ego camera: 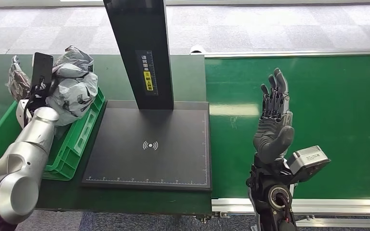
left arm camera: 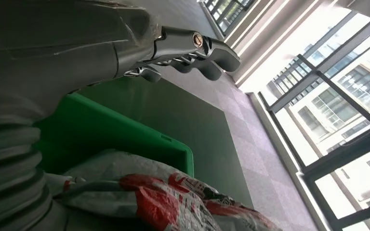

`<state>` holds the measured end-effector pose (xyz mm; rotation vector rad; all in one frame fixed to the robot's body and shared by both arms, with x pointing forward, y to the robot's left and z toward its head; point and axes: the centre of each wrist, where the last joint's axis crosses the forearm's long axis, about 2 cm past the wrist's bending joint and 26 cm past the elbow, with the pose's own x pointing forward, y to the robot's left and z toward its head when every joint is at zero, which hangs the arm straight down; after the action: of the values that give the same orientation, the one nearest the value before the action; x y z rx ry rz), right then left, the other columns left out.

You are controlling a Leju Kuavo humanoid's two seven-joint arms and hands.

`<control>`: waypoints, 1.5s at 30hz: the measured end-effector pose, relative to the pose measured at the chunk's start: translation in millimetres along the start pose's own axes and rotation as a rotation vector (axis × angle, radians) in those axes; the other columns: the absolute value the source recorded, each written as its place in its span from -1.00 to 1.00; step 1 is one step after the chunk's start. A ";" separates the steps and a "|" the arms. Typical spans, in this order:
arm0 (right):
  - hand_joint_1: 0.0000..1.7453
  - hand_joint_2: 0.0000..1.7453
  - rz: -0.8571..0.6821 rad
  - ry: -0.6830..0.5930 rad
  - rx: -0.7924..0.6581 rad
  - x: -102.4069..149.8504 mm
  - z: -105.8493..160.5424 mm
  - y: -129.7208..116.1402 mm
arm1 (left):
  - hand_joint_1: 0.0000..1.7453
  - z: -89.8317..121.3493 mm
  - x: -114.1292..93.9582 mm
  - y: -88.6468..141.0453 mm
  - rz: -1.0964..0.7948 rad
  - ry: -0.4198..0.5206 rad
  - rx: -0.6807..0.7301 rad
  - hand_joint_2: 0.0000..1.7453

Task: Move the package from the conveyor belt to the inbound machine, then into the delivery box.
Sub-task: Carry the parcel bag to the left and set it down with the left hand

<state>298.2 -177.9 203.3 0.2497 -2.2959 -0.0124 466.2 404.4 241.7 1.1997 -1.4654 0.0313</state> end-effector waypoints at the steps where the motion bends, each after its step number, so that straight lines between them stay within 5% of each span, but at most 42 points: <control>1: -1.00 -1.00 0.002 0.005 -0.001 -0.6 0.5 -0.2 | -1.00 -1.6 -2.9 2.4 0.010 0.015 0.013 1.00; 23: -1.00 -1.00 0.029 0.030 -0.026 -2.4 3.7 -2.9 | -1.00 -12.2 -20.6 18.8 -0.239 0.084 0.061 1.00; 28: -1.00 -1.00 0.037 0.036 -0.033 -2.8 6.4 -4.2 | -1.00 -11.6 -26.7 16.4 -0.308 0.186 -0.049 1.00; 31: -1.00 -1.00 0.044 0.049 -0.032 -3.8 12.0 -6.1 | -1.00 -10.0 -33.0 15.4 -0.158 0.239 -0.126 1.00; 35: -1.00 -1.00 0.051 0.055 -0.016 -4.7 15.2 -8.5 | -1.00 -8.2 -42.2 15.7 0.172 0.333 -0.151 -1.00; 45: -1.00 -1.00 0.056 0.065 -0.019 -5.6 18.8 -11.3 | -1.00 -4.8 -81.2 33.6 0.347 0.488 0.146 -1.00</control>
<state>290.0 -189.3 185.6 0.1736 -2.2359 0.0024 430.3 474.4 202.1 0.9502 -1.2292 0.6342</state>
